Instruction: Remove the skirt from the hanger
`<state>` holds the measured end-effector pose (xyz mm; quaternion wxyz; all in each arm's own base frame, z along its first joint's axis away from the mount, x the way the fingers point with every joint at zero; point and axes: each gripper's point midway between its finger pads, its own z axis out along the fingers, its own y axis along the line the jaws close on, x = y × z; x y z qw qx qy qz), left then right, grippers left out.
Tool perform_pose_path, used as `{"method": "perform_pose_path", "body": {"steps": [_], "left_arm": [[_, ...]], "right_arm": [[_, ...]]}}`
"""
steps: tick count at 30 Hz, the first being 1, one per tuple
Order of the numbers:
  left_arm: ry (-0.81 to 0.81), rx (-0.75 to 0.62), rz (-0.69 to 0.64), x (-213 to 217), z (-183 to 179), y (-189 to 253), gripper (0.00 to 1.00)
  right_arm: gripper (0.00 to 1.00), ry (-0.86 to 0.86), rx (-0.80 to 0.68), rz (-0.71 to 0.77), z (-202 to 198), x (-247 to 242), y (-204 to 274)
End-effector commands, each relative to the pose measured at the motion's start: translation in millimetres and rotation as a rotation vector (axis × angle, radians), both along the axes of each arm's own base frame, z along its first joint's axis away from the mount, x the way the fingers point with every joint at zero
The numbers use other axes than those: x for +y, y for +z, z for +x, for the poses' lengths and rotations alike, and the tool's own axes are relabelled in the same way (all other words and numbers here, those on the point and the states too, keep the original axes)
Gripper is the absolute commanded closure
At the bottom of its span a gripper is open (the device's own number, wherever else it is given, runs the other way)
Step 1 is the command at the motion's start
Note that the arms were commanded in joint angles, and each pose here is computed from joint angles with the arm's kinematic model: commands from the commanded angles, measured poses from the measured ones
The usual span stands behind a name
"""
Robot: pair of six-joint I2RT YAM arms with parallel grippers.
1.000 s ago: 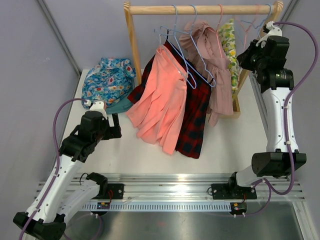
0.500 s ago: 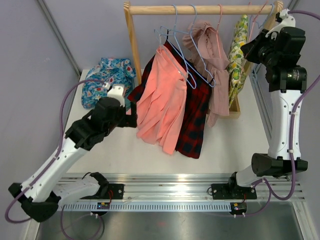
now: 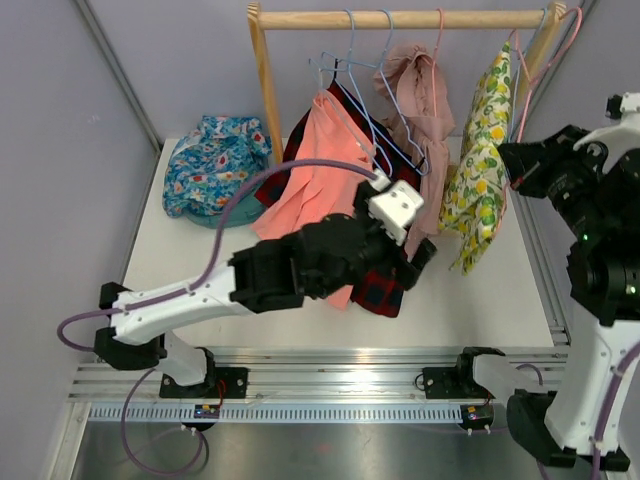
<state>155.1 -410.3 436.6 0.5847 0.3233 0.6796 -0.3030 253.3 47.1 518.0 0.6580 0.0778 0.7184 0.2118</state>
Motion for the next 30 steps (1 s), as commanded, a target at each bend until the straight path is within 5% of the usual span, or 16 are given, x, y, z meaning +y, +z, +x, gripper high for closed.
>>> {"method": "perform_pose_path", "body": {"steps": [1,15,17,19,21,23,30], "left_arm": [[-0.031,-0.087,-0.088,-32.8,-5.3,23.6,0.01],[-0.021,-0.128,-0.118,-93.3,2.5,-3.6,0.01],[-0.004,-0.141,-0.125,-98.4,6.9,-5.3,0.18],[0.018,-0.149,-0.131,-99.9,10.7,-4.5,0.56],[0.035,-0.157,-0.132,-102.2,14.0,-6.7,0.72],[0.053,-0.163,-0.12,-101.9,16.5,-9.6,1.0],[-0.021,-0.053,-0.108,-89.2,-14.9,-47.4,1.0]], "right_arm": [[1.0,0.024,-0.099,0.004,-33.9,6.1,21.1],[1.0,0.121,-0.131,0.076,-87.6,27.1,28.8],[1.0,0.129,-0.134,0.077,-90.1,28.5,31.2],[1.0,0.128,-0.145,0.074,-92.9,28.2,34.7],[1.0,0.154,-0.144,0.075,-96.2,32.2,36.1],[1.0,0.151,-0.155,0.069,-99.3,31.4,40.2],[1.0,0.085,-0.171,0.038,-91.9,19.9,47.6]]}}
